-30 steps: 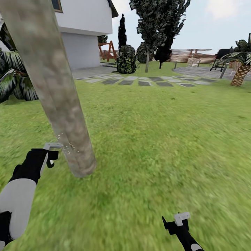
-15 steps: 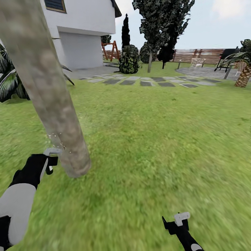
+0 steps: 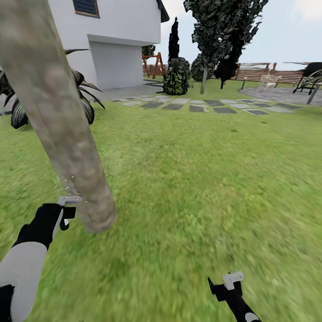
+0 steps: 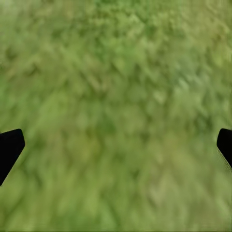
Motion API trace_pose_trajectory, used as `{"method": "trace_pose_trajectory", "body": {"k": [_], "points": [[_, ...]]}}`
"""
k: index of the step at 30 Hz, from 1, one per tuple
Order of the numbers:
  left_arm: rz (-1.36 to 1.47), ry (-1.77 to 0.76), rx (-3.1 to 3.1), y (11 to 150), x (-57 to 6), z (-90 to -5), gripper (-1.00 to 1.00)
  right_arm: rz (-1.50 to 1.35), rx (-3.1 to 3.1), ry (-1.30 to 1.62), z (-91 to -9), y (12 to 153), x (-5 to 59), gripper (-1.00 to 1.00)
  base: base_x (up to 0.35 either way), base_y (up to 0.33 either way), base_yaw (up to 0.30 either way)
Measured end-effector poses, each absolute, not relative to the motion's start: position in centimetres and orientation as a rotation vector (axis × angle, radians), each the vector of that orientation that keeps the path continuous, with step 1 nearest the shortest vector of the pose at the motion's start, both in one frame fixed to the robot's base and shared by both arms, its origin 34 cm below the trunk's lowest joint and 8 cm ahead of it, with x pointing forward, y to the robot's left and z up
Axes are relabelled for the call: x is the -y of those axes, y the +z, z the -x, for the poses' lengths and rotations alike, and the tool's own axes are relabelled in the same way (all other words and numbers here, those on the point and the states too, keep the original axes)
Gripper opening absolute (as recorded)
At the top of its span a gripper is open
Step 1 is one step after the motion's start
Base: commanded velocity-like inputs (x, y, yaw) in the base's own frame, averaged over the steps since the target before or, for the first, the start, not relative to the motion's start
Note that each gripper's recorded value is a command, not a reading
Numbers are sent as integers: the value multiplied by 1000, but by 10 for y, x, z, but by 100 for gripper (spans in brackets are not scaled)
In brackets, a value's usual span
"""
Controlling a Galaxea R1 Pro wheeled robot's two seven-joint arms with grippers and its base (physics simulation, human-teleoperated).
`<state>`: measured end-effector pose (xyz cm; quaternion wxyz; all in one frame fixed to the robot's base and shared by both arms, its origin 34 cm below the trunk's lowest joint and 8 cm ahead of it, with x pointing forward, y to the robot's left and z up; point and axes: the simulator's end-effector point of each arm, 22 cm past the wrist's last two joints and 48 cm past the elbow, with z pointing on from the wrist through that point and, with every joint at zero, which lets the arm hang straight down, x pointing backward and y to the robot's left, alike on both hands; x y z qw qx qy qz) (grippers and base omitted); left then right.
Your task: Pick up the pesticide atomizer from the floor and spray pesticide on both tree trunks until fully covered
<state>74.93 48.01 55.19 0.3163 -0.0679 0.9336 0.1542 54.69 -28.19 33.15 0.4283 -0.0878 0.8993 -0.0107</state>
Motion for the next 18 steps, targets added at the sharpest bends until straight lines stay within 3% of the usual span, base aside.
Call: {"method": "trace_pose_trajectory", "body": {"k": [9, 18], "points": [[184, 397, -2444, 561, -478, -757, -100, 219, -2246, -26, -547, 331, 282, 100, 44, -272, 267], [179, 391, -2433, 570, -470, -762, -100, 218, -2246, -28, -547, 332, 282, 100, 179, -241, 34]]}}
